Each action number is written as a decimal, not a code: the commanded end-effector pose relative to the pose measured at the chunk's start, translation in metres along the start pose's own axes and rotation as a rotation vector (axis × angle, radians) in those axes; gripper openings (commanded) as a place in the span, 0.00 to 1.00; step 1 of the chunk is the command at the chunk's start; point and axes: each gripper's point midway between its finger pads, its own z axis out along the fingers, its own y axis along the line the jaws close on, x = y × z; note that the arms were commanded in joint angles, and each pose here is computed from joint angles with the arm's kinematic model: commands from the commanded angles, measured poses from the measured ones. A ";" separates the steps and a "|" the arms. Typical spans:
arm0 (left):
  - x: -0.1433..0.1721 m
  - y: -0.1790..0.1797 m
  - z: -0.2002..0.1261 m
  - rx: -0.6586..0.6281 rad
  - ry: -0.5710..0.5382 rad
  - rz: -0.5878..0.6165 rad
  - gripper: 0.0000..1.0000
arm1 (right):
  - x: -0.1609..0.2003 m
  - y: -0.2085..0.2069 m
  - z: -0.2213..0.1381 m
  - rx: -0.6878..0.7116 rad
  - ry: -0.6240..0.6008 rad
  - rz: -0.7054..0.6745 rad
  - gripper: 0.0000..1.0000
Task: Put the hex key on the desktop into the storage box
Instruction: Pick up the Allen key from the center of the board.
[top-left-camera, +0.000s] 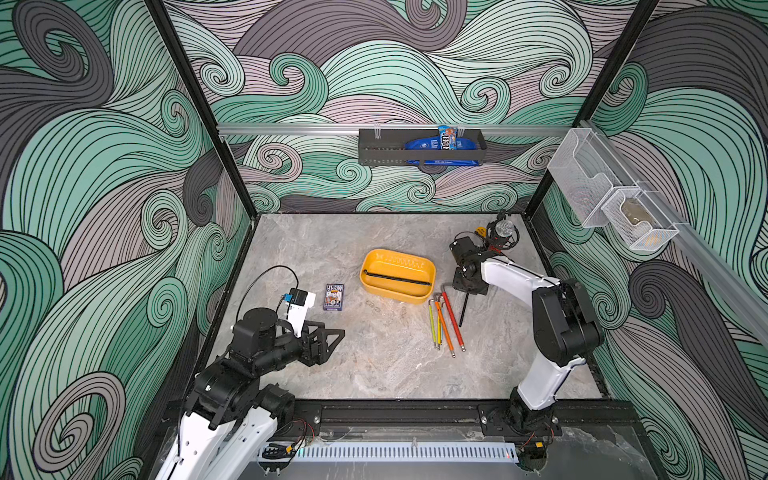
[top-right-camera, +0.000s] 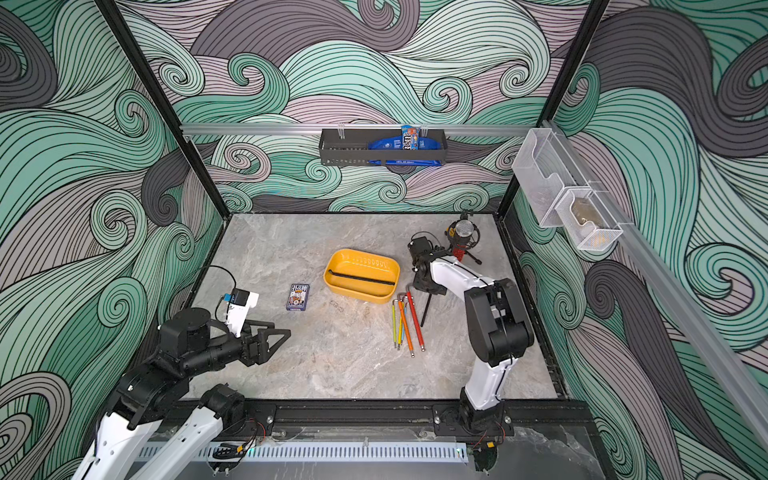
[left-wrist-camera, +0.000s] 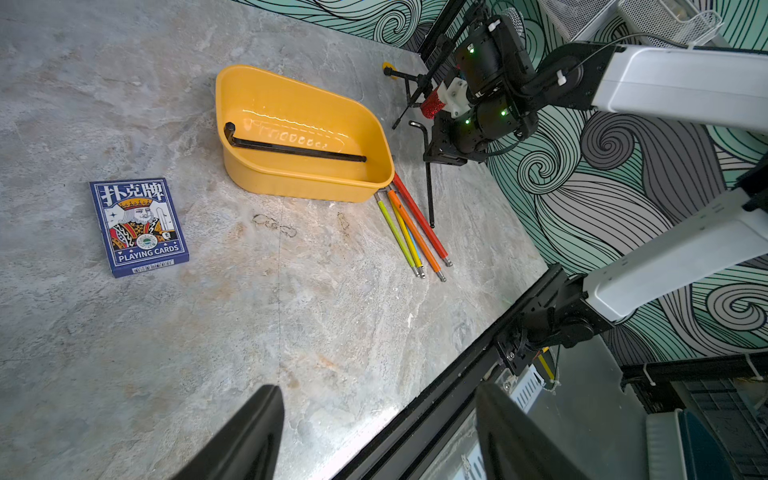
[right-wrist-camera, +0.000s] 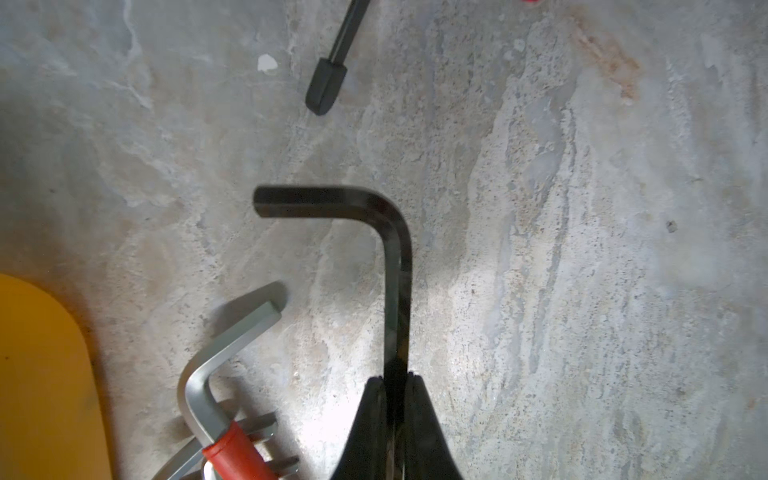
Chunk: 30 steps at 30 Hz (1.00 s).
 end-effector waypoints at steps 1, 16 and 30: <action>-0.005 -0.003 0.000 0.009 -0.015 0.017 0.75 | -0.016 -0.009 -0.016 0.028 -0.065 -0.011 0.00; -0.002 -0.003 -0.001 0.008 -0.009 0.012 0.75 | -0.077 0.072 -0.095 -0.172 -0.307 -0.364 0.00; -0.003 -0.006 -0.007 0.010 -0.013 0.007 0.75 | -0.068 0.186 -0.160 -0.446 -0.526 -0.925 0.00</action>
